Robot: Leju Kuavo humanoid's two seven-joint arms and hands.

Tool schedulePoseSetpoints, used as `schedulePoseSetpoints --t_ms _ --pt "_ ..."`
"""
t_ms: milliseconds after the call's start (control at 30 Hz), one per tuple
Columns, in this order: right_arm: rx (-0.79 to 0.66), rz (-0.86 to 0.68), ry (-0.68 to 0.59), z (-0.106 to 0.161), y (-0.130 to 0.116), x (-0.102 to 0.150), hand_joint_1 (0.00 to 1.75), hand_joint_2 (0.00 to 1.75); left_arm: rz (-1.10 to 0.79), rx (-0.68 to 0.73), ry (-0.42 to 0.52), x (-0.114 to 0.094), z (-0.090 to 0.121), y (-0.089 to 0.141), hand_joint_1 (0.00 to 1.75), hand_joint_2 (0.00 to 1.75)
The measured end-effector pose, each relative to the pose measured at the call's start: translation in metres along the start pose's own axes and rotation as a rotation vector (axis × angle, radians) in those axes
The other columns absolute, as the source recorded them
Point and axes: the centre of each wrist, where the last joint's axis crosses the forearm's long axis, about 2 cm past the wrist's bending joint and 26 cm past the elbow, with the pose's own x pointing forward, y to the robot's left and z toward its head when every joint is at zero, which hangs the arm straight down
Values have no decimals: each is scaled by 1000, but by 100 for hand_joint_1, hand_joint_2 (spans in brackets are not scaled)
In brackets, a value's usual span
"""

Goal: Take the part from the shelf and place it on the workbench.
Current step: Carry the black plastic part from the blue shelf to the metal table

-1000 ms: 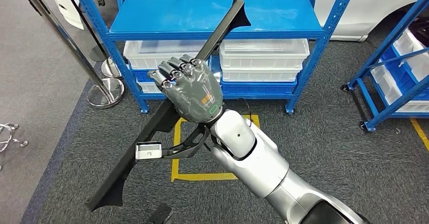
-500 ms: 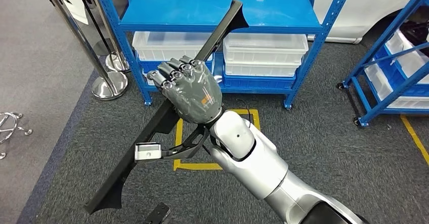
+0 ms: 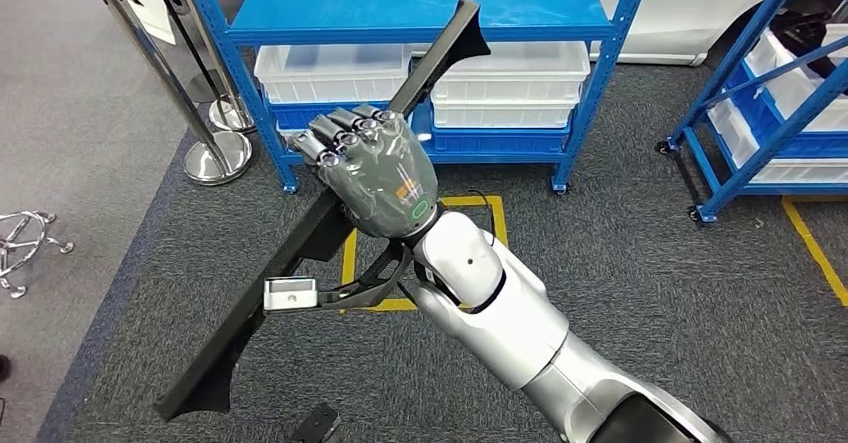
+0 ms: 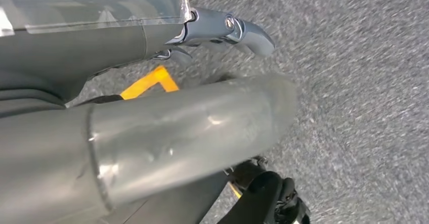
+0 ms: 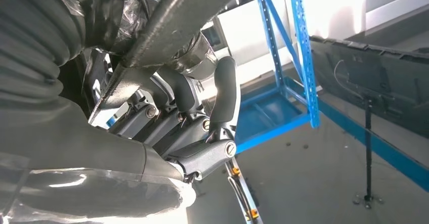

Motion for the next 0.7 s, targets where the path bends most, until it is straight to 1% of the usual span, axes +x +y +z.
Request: schedulePoseSetpoints --t_ms 200,467,700 --pt "-4 -1 -1 -1 -1 0 175 175 -13 2 2 2 -1 2 0 0" --pt "-24 1 -14 -10 -3 -3 175 175 -9 27 -23 9 -4 8 0 0" --pt "-18 -4 -15 -11 -1 -3 175 175 1 35 -19 5 -2 9 0 0"
